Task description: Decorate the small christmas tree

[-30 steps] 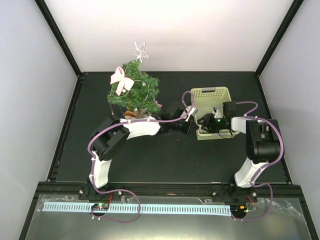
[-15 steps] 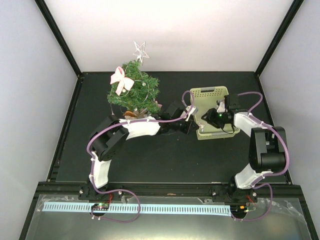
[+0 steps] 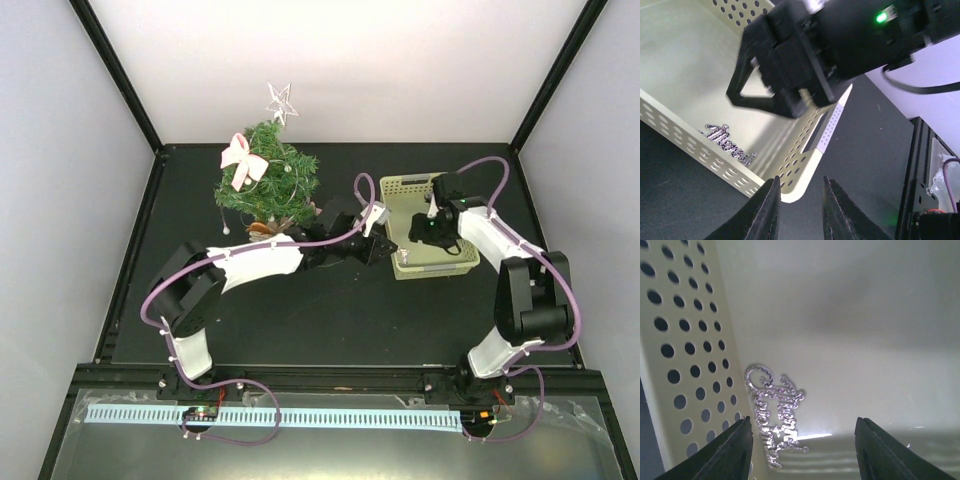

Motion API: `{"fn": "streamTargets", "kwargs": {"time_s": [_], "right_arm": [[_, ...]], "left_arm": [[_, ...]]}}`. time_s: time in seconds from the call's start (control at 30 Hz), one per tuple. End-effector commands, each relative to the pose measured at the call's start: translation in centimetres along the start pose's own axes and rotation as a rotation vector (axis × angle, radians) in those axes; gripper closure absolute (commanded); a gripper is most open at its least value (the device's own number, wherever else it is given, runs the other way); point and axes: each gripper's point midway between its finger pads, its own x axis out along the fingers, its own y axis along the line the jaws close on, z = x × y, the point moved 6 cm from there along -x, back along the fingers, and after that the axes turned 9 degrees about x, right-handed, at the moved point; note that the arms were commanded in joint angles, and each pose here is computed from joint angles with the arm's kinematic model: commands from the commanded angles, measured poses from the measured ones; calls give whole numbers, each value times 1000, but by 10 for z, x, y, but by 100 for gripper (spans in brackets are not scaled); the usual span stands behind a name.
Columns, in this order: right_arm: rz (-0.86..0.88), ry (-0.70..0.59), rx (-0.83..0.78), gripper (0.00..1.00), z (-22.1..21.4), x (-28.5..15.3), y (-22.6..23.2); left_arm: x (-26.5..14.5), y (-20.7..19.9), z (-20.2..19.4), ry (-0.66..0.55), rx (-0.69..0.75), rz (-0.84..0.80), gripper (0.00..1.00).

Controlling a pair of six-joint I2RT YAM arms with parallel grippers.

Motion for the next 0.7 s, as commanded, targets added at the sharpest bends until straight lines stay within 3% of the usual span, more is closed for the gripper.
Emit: {"fn": "streamTargets", "kwargs": {"time_s": [0.0,0.37,0.67], "right_arm": [[-94,72,-76,43,-13,16,10],[-277,126,-109,53,-5,48,2],[-258,143,-121,56,-1,63,6]], "left_arm": [[-9,-9,5,-31,50,-35,75],[-15,-9,-7,-32,43,-44,74],[-15,-8,-9,-28,48,-39,74]]}}
